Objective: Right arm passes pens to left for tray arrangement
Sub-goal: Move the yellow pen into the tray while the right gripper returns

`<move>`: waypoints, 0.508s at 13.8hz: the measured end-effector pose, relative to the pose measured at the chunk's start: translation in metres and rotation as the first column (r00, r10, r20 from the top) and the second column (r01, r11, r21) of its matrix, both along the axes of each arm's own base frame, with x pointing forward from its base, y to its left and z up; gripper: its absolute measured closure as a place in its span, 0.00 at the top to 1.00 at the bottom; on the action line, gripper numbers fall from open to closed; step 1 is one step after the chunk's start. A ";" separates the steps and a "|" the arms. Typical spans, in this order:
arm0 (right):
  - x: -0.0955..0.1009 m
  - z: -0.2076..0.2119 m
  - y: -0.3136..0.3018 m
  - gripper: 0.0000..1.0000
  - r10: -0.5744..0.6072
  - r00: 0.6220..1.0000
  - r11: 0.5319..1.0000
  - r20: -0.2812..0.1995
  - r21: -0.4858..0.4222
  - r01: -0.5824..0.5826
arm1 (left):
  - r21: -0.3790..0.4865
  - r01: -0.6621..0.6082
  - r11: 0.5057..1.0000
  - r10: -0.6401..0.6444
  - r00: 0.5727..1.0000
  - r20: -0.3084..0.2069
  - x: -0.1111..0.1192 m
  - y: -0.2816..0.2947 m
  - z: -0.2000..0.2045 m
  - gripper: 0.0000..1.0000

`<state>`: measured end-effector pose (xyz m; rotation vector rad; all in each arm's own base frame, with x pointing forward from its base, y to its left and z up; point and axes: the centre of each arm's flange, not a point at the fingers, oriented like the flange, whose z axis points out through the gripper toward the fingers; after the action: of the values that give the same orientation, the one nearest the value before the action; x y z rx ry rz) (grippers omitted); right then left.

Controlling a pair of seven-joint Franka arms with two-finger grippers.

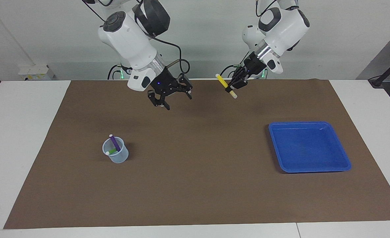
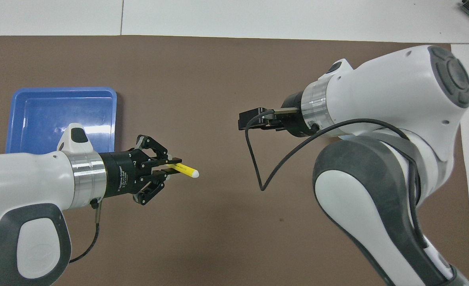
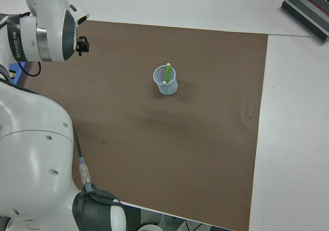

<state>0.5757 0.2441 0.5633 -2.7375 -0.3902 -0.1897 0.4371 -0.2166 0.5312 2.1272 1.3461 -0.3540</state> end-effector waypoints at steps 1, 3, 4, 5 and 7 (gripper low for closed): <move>0.001 -0.001 -0.004 1.00 0.065 0.997 0.997 0.038 -0.047 -0.063 | 0.017 0.058 0.998 -0.058 0.998 0.029 -0.005 0.001 -0.006 0.19; 0.005 -0.005 -0.013 1.00 0.200 0.975 0.971 0.092 -0.149 -0.185 | 0.082 0.143 0.986 -0.148 0.987 0.058 -0.017 0.009 -0.019 0.19; 0.008 -0.008 -0.023 1.00 0.277 0.955 0.946 0.109 -0.208 -0.250 | 0.165 0.195 0.967 -0.208 0.976 0.060 -0.021 0.016 -0.025 0.19; 0.012 -0.012 -0.035 1.00 0.343 0.932 0.916 0.115 -0.261 -0.305 | 0.238 0.245 0.940 -0.265 0.962 0.058 -0.024 0.021 -0.028 0.19; 0.023 -0.023 -0.069 1.00 0.460 0.881 0.848 0.110 -0.350 -0.398 | 0.330 0.364 0.871 -0.400 0.915 0.049 -0.025 0.035 -0.034 0.19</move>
<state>0.5983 0.1753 0.5405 -2.8525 -1.1724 -0.2896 0.4118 -0.1815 0.4977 2.6457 0.9546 -0.1718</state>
